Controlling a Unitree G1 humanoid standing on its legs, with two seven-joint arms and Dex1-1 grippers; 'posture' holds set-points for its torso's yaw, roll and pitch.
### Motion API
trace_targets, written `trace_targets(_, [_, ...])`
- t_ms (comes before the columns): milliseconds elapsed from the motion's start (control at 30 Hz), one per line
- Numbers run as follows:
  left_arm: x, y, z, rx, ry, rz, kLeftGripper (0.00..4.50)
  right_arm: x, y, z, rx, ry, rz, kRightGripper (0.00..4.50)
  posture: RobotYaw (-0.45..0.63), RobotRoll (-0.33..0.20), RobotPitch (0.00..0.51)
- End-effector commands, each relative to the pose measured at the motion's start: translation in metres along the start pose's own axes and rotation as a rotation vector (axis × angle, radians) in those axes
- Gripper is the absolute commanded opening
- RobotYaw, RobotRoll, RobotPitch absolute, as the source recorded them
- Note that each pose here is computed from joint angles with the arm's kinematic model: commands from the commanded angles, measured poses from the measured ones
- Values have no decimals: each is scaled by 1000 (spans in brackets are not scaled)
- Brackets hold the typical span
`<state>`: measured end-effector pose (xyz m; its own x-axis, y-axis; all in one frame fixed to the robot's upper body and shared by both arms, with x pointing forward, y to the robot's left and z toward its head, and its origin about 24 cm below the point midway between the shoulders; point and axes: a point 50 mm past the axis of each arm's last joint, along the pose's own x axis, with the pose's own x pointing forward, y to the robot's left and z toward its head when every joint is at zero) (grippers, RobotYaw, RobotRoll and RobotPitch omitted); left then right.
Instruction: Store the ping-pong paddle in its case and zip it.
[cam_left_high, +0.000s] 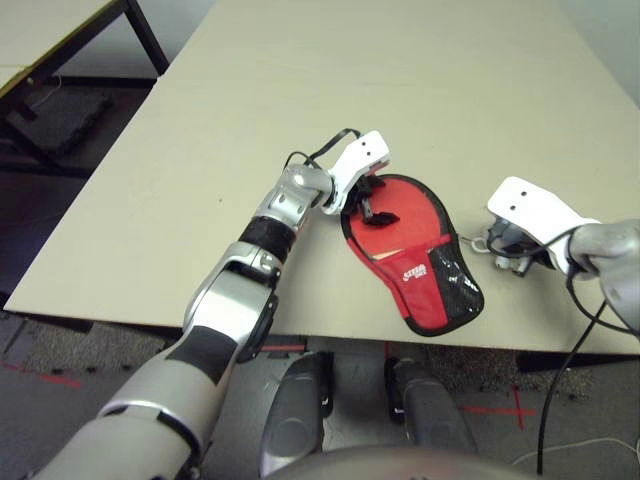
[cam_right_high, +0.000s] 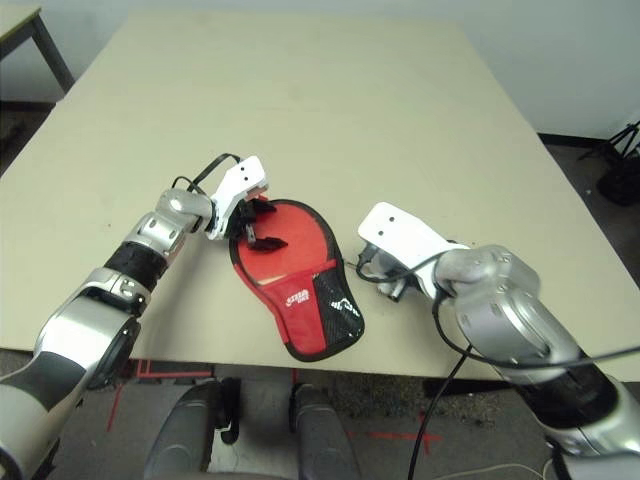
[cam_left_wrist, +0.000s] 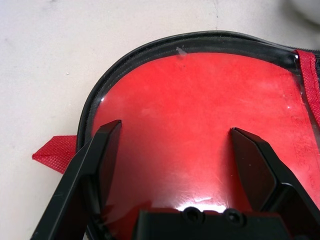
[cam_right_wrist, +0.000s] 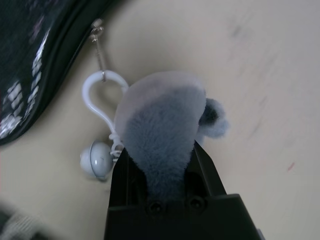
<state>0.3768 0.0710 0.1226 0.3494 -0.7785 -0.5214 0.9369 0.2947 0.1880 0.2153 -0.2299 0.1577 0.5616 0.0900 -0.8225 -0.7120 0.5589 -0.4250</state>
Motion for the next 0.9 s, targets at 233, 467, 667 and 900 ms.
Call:
trace_targets(233, [3,-9,-46,-75,179,-17,4500,-17,19,-19,81,89,30,605,-159,0,215])
trace_targets(467, [4,-9,-45,-70,178,-22,4500,-18,16,-22,83,98,13,605,-161,0,211])
trace_targets(667, [4,-9,-46,-67,178,-22,4500,-17,16,-23,95,114,44,605,-154,0,203])
trace_targets(900, [-9,-5,-37,-35,108,-19,4500,-36,-6,-4,329,-11,311,2872,-127,0,183])
